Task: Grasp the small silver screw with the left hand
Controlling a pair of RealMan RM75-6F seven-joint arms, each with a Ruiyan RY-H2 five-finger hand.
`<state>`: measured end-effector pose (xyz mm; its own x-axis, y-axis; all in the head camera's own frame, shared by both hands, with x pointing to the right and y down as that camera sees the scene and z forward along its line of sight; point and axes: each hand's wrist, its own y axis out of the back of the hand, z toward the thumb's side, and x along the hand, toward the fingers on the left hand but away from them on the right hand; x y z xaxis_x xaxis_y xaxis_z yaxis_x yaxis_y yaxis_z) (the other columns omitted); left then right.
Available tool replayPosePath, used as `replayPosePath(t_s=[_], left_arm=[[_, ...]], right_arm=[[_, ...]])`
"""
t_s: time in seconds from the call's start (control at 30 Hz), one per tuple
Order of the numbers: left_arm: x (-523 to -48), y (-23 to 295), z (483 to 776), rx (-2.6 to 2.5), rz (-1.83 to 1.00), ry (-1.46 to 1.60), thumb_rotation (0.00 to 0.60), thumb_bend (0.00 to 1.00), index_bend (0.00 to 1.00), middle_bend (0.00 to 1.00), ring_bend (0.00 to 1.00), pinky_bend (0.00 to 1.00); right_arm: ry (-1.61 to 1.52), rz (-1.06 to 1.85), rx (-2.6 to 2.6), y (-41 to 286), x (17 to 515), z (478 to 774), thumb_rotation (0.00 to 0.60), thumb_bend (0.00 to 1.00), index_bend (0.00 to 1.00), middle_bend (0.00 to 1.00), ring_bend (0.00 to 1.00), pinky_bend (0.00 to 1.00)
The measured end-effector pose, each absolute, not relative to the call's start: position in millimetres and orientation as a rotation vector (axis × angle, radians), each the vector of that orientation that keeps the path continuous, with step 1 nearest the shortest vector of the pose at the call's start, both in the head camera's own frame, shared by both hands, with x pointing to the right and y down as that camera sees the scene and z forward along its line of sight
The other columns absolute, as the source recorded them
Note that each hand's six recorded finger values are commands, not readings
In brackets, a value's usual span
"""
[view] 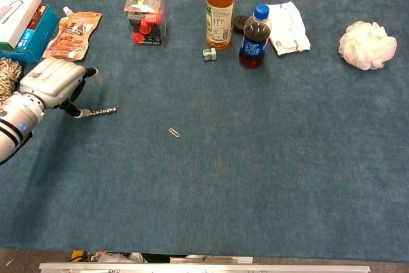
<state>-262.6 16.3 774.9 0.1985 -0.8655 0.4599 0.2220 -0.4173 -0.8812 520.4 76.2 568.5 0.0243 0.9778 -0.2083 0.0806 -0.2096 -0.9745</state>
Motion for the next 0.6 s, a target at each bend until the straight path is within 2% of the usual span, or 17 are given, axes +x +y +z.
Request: replayPosePath(t_s=[0.33,0.6], left_arm=[[-262.5,31.5,761.8,-1.574,-1.399,0.679,0.6,0.18,0.37,0.73,0.7,0.69],[-261.0,41.3,769.2,-1.614,-1.431,0.666,0.6,0.21,0.44,0.74,0.71,0.71]], right_arm=[[-1.154,1.308,-1.439,76.0,522.3,569.3,0.6,0.19,0.41,0.5,0.52,0.6],[-1.155,1.307,-1.445,75.8,523.9,570.7,0.6,0.19,0.41,0.5,0.52,0.6]])
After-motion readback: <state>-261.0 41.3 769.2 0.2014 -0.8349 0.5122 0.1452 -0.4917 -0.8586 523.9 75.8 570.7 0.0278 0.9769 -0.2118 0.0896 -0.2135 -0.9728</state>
